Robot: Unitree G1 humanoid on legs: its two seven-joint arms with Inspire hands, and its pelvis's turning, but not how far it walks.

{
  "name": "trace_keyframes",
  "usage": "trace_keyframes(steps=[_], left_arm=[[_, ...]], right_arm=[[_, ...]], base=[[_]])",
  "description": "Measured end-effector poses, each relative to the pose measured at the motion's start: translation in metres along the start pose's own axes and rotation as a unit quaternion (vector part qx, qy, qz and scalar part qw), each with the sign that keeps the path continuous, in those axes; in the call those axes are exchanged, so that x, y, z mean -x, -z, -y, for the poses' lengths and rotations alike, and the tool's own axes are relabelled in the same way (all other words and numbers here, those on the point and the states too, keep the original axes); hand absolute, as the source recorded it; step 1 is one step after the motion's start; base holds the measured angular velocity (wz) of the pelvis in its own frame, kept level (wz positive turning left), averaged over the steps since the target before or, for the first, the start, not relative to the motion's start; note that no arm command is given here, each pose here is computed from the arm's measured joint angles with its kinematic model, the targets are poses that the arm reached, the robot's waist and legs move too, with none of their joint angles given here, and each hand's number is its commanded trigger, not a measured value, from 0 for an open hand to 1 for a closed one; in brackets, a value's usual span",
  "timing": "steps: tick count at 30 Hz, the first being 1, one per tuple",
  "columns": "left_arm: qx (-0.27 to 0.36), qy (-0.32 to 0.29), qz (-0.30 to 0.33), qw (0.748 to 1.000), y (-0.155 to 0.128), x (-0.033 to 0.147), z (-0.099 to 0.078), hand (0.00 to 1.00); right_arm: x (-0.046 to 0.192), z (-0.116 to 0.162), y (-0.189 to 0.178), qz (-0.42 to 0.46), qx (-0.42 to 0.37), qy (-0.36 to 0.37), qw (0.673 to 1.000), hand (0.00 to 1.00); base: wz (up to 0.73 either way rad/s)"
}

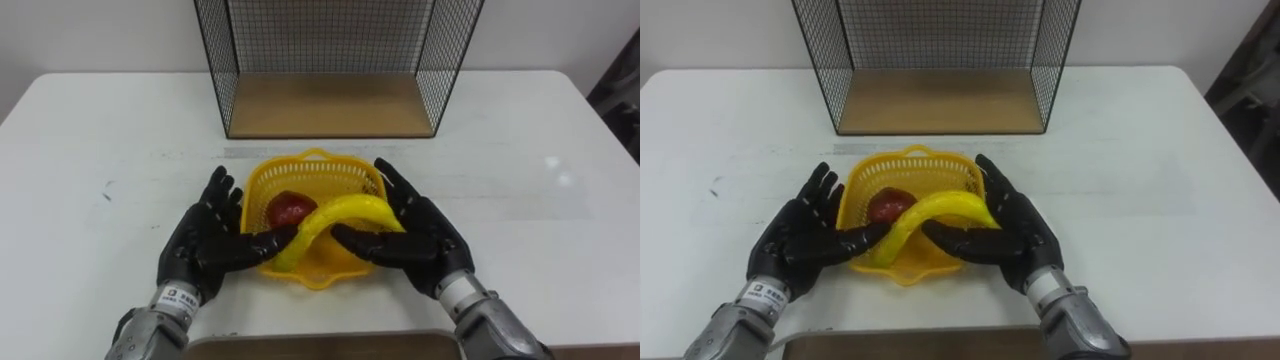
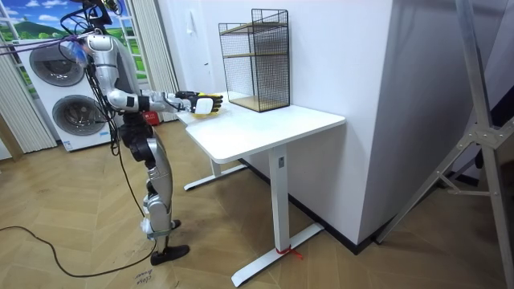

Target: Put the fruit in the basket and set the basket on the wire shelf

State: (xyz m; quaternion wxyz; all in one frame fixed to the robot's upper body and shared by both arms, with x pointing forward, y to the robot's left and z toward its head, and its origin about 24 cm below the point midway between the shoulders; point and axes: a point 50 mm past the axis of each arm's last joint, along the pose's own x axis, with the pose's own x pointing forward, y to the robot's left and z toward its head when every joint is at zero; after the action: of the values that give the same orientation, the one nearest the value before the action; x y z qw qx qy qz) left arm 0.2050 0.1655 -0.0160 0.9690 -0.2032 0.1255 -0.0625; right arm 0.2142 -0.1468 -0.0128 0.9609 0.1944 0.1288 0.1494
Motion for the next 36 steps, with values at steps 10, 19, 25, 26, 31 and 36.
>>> trace_keyframes(steps=[10, 19, 25, 26, 31, 36], left_arm=[[-0.001, 0.015, 0.004, 1.0, 0.001, -0.001, 0.005, 0.0], [-0.003, 0.023, 0.007, 1.0, 0.001, -0.002, 0.009, 0.0], [-0.005, 0.031, 0.01, 0.999, 0.001, -0.003, 0.013, 0.0], [-0.005, 0.031, 0.01, 0.999, 0.001, -0.003, 0.013, 0.0], [-0.005, 0.038, 0.008, 0.999, 0.002, -0.004, 0.016, 0.0], [0.02, 0.046, 0.006, 0.999, 0.004, -0.005, 0.02, 0.0]], right_arm=[[-0.004, -0.008, 0.001, -0.005, 0.002, -0.018, 1.0, 0.0], [-0.011, -0.01, 0.0, -0.006, 0.006, -0.024, 1.0, 0.0], [-0.014, -0.01, -0.005, 0.0, 0.012, -0.027, 1.0, 0.0], [-0.014, -0.01, -0.005, 0.001, 0.012, -0.027, 1.0, 0.0], [-0.015, -0.009, -0.006, 0.005, 0.013, -0.017, 1.0, 0.0], [-0.019, -0.009, -0.013, 0.016, 0.018, -0.009, 1.0, 0.0]], base=[[0.0], [0.0], [0.0], [0.0], [0.0], [-0.02]])
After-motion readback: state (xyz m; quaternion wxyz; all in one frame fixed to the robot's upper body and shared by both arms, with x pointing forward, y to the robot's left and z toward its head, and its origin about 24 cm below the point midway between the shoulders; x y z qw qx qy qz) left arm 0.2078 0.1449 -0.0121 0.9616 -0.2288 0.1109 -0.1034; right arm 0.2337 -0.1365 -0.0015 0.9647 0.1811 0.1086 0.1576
